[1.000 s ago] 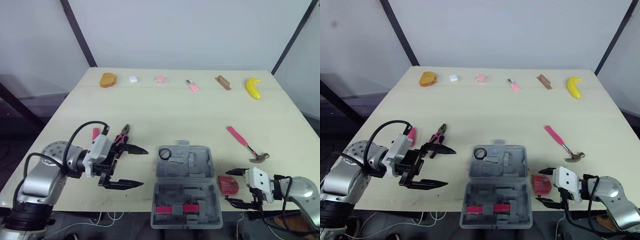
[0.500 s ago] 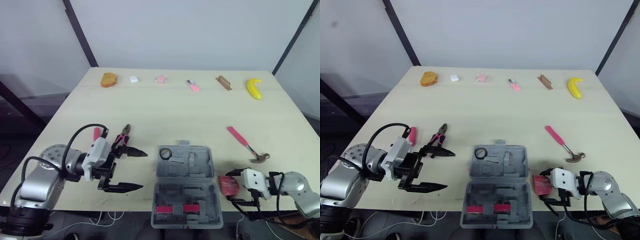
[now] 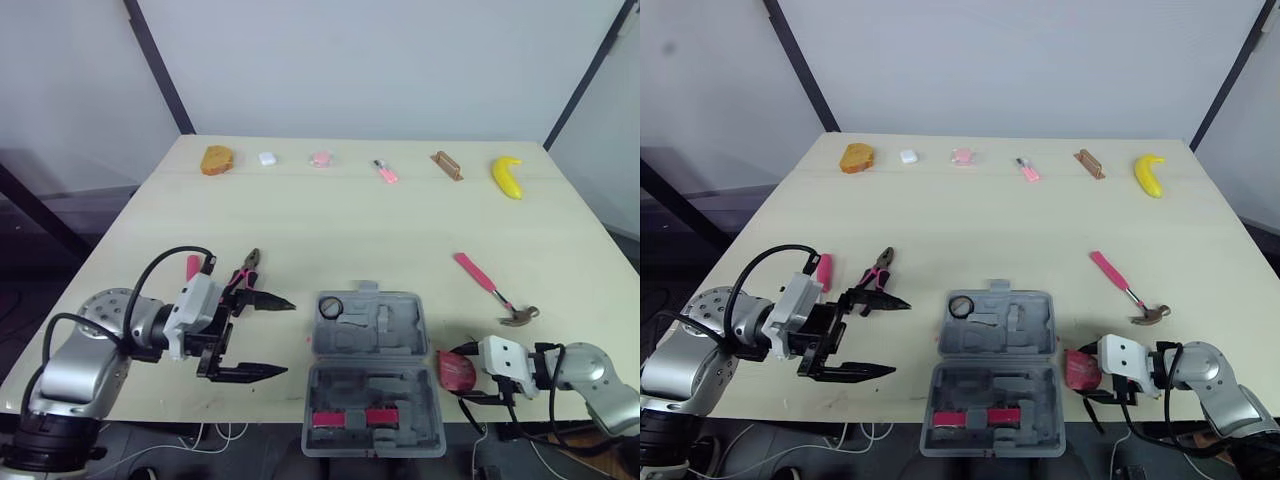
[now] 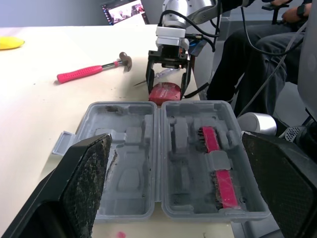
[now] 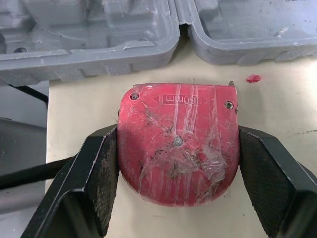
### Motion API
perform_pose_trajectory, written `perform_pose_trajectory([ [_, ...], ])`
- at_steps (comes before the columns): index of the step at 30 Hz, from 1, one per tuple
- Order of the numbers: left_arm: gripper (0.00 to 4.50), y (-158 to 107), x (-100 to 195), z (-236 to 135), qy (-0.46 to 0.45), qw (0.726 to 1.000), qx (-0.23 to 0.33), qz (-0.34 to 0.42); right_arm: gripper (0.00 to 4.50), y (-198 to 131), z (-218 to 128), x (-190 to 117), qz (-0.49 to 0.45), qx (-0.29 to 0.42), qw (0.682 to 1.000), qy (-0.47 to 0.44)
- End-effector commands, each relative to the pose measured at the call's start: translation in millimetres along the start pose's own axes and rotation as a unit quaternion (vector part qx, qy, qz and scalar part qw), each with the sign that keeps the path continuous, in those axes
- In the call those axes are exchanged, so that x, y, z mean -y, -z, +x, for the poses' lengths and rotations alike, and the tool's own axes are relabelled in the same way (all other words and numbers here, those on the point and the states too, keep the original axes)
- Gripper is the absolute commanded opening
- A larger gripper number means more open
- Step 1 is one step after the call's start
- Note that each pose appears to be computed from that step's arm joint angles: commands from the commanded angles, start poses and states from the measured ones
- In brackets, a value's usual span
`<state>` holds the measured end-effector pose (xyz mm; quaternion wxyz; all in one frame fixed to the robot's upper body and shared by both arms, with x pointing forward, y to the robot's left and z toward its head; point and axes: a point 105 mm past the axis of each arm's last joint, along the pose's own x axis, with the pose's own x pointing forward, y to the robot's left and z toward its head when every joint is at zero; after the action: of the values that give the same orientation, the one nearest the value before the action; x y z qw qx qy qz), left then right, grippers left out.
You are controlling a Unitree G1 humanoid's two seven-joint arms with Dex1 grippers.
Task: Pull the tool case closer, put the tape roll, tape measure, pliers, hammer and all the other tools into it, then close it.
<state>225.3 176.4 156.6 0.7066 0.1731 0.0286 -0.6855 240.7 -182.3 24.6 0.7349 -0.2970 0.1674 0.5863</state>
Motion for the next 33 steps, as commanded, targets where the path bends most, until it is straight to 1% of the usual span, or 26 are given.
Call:
perform_pose_trajectory([
  [1, 4.50, -7, -1, -1, -0.003, 1.000, 0.008, 0.015, 2.95, -10, -12, 7, -0.008, 0.002, 1.000, 0.022],
  [6, 4.50, -7, -2, 0, -0.009, 1.000, 0.015, 0.012, 2.95, -24, -26, 15, 0.023, -0.010, 0.999, 0.047],
  [9, 4.50, -8, -4, 0, -0.021, 0.999, 0.025, 0.010, 2.95, -41, -34, 18, 0.031, -0.026, 0.999, 0.034],
  [12, 4.50, -8, -5, 2, -0.026, 0.999, 0.029, 0.010, 2.95, -45, -37, 25, 0.024, -0.062, 0.997, 0.040],
  [15, 4.50, -11, -5, 6, -0.035, 0.998, 0.046, 0.007, 2.95, -61, -39, 45, 0.015, -0.102, 0.994, 0.046],
  [18, 4.50, -11, -8, 10, -0.058, 0.997, 0.050, 0.007, 2.95, -78, -31, 53, 0.010, -0.121, 0.992, 0.028],
  [20, 4.50, -11, -5, 13, -0.062, 0.996, 0.058, -0.010, 2.95, -90, -23, 57, 0.000, -0.121, 0.992, 0.017],
  [23, 4.50, -10, -1, 16, -0.069, 0.996, 0.062, -0.015, 2.95, -101, -11, 64, -0.012, -0.138, 0.990, 0.011],
  [30, 4.50, -10, -3, 5, -0.107, 0.991, 0.071, -0.023, 2.95, -122, 16, 82, -0.026, -0.174, 0.984, 0.016],
  [33, 4.50, -5, 1, -4, -0.119, 0.991, 0.053, -0.030, 2.95, -127, 23, 81, -0.032, -0.192, 0.981, -0.001],
])
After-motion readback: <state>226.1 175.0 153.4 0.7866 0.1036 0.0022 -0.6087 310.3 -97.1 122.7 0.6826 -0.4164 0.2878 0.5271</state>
